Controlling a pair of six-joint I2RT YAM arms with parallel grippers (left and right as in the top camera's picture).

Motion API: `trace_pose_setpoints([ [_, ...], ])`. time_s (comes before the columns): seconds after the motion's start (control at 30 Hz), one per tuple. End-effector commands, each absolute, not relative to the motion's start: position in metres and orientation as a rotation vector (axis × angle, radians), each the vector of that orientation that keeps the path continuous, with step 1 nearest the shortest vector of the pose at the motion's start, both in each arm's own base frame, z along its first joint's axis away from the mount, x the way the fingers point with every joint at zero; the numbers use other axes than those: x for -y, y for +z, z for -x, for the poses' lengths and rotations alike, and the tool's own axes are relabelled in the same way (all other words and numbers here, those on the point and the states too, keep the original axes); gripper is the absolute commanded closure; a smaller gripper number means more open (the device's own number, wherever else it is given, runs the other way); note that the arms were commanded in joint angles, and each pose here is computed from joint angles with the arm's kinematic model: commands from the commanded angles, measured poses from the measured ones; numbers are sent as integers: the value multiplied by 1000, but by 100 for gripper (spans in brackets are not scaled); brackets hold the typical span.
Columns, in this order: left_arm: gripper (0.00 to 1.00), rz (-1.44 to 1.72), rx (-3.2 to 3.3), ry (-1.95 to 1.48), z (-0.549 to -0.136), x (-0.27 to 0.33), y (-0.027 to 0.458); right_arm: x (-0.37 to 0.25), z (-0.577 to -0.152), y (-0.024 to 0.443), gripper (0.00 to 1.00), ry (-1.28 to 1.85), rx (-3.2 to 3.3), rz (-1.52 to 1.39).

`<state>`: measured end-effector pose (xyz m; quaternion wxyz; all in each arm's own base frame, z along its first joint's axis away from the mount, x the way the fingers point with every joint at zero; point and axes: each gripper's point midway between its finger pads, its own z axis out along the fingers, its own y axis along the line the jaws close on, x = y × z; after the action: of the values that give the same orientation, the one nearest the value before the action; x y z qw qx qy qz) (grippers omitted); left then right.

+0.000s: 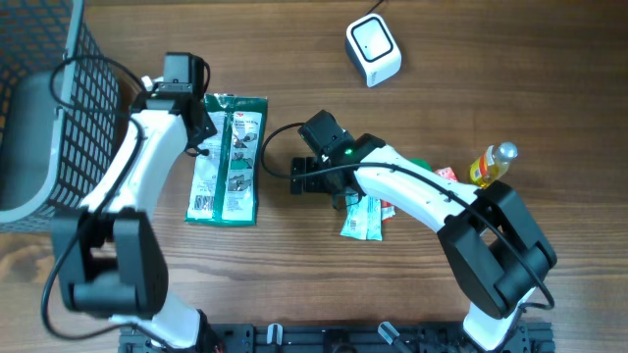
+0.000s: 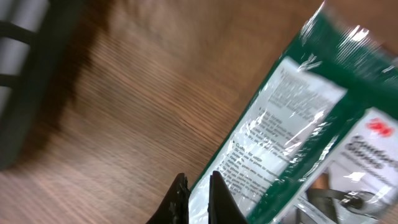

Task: Scan the item barcode
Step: 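Lower the left gripper onto the green glove pack and grasp it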

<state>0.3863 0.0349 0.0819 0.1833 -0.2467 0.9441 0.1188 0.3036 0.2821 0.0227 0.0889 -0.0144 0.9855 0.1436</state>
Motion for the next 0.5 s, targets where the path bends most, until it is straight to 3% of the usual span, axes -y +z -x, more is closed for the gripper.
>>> trace_pose_setpoints([
  [0.0,96,699,-2775,346,-378,-32,41,-280,-304,26,0,411,-2918,26],
  [0.13,96,695,-2846,346,-373,-28,18,-280,-304,26,0,412,-2917,26],
  [0.23,96,636,-2956,148,-367,-2,4,-280,-304,26,0,413,-2918,25],
  [0.47,96,579,-3088,13,-345,33,-2,-282,-301,25,0,427,-2929,35],
])
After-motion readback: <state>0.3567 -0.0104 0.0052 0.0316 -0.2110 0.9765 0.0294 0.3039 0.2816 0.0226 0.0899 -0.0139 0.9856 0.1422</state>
